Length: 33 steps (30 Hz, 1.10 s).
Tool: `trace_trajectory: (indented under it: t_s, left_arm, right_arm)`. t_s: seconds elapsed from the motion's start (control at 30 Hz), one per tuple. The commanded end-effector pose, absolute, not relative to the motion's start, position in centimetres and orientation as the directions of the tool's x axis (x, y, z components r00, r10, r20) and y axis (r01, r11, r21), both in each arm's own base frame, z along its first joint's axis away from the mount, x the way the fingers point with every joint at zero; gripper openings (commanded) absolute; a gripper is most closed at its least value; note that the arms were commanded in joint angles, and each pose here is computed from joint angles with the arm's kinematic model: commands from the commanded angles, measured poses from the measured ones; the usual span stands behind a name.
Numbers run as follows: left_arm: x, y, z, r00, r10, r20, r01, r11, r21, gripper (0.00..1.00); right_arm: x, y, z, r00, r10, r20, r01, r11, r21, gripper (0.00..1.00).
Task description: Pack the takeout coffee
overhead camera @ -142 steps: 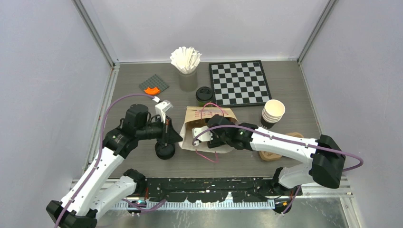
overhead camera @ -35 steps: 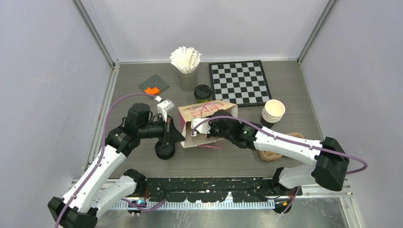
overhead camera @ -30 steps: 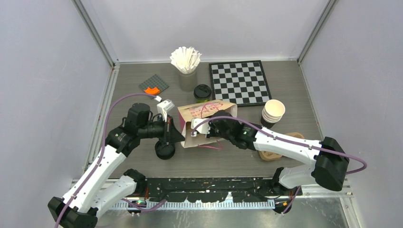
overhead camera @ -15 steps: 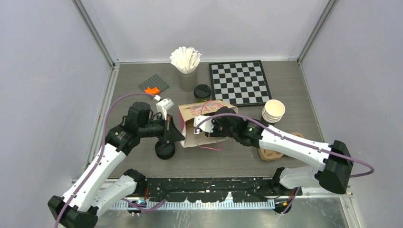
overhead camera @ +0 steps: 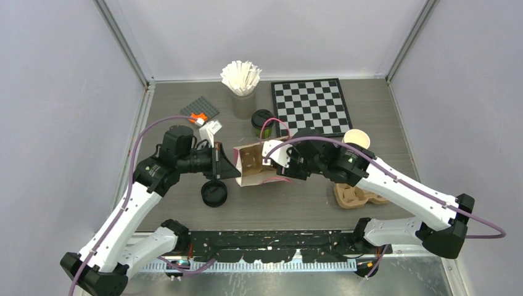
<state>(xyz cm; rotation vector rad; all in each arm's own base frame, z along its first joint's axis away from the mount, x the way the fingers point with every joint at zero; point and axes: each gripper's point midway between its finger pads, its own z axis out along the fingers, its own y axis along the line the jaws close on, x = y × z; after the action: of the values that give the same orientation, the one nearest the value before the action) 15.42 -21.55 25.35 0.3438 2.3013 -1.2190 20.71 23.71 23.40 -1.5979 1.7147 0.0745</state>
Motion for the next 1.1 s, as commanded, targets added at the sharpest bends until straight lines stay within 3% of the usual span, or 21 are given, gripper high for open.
trace_trajectory:
  t_s: [0.0,0.2,0.5,0.7,1.07]
  left_arm:
    - [15.2,-22.0,27.8,-0.861,-0.078,-0.503,0.392,0.53,-0.752,0.0]
    - [15.4,-21.6,27.9,-0.873,-0.105,-0.477,0.344,0.562,-0.753,0.0]
    - [16.0,-21.6,29.2,-0.882,-0.147,-0.447,0.291,0.576,-0.764,0.0]
    - [16.2,-21.4,29.0,-0.916,-0.157,-0.369,0.2,0.62,-0.759,0.0]
    - [16.5,-20.7,28.5,-0.958,-0.15,-0.243,0.064,0.718,-0.693,0.01]
  right_arm:
    - [19.1,23.8,26.4,0.025,-0.764,-0.644,-0.888,0.279,-0.365,0.55]
    - [17.8,24.7,29.4,-0.115,-0.71,-0.695,-0.905,0.364,-0.222,0.66]
    - [18.2,23.5,31.7,-0.2,-0.662,-0.722,-0.852,0.482,-0.206,0.69]
    - [18.9,24.7,36.7,-0.194,-0.493,-0.848,-0.807,0.572,-0.148,0.7]
    - [24.2,24.4,45.7,-0.163,-0.113,-0.98,-0.562,0.827,-0.002,0.87]
